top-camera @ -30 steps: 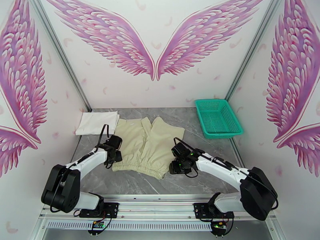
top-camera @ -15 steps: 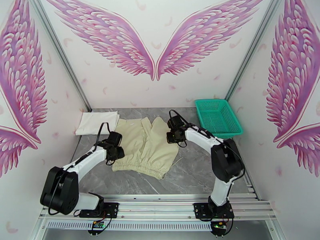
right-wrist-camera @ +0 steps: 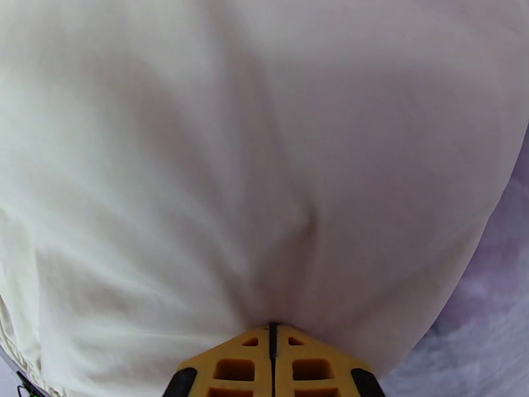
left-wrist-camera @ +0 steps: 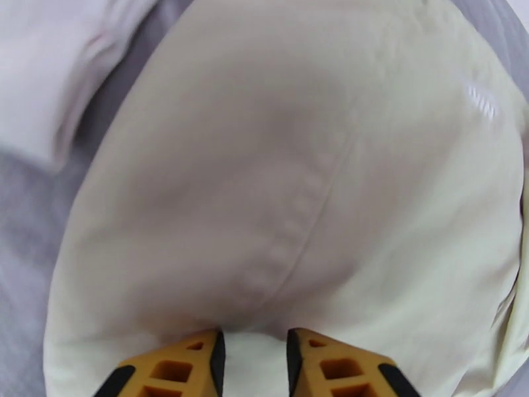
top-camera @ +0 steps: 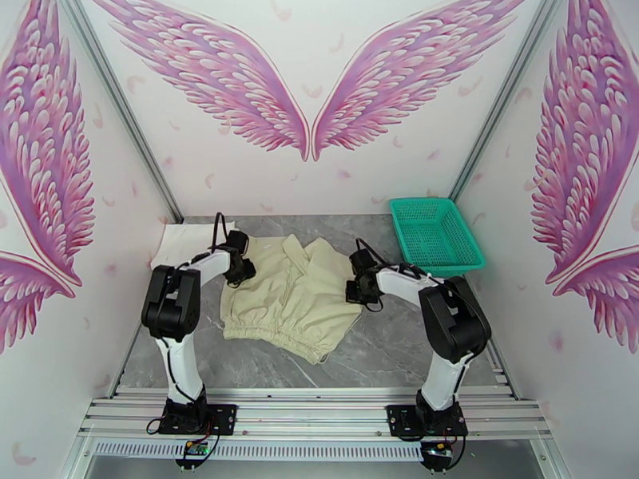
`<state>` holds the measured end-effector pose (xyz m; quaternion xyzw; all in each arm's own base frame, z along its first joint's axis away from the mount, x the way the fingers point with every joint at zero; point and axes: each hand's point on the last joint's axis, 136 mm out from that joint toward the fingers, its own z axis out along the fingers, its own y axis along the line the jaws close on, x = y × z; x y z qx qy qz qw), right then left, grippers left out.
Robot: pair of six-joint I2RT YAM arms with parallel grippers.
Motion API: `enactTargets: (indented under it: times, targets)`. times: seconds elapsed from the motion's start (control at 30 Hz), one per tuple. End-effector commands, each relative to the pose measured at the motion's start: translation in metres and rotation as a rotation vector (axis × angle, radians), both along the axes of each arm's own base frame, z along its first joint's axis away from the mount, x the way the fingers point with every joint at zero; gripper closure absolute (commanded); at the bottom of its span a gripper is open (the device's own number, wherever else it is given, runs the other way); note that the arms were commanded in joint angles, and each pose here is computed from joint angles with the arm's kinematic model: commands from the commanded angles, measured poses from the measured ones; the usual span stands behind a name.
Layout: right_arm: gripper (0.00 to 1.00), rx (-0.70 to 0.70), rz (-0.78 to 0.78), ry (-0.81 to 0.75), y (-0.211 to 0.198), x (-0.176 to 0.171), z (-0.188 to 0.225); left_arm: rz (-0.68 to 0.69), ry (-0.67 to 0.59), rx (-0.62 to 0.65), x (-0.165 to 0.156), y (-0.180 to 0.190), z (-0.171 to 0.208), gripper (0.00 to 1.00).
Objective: Fold and stack the mixed laundry pile
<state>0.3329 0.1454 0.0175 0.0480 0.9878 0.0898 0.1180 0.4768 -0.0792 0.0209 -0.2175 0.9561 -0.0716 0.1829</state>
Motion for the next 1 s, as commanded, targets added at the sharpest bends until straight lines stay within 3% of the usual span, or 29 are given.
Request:
enactTargets:
  times: [0.0, 0.27, 0.4, 0.53, 0.73, 0.87, 0.97]
  targets:
    - [0.93, -0.058, -0.072, 0.083, -0.015, -0.052, -0.010, -0.043, 0.008, -0.035, 0.027, -0.019, -0.011, 0.67]
    - [0.93, -0.067, -0.068, 0.089, -0.002, -0.119, -0.005, -0.227, -0.041, -0.077, 0.079, -0.099, -0.024, 0.67]
    - [0.90, -0.059, -0.067, 0.035, 0.001, -0.121, 0.016, -0.338, -0.069, -0.108, 0.091, -0.147, -0.024, 0.67]
    - [0.83, -0.081, -0.025, -0.087, 0.001, -0.092, 0.068, -0.441, -0.127, -0.105, 0.095, -0.176, 0.003, 0.66]
    - [0.75, -0.051, 0.068, -0.196, 0.009, -0.022, 0.112, -0.470, -0.277, 0.018, 0.087, -0.158, 0.108, 0.54]
    - [0.66, -0.066, 0.136, -0.219, 0.022, 0.039, 0.117, -0.448, -0.325, 0.084, 0.054, -0.133, 0.163, 0.51]
    - [0.50, -0.121, 0.189, -0.240, 0.034, 0.085, 0.111, -0.438, -0.304, 0.088, 0.017, -0.121, 0.159, 0.50]
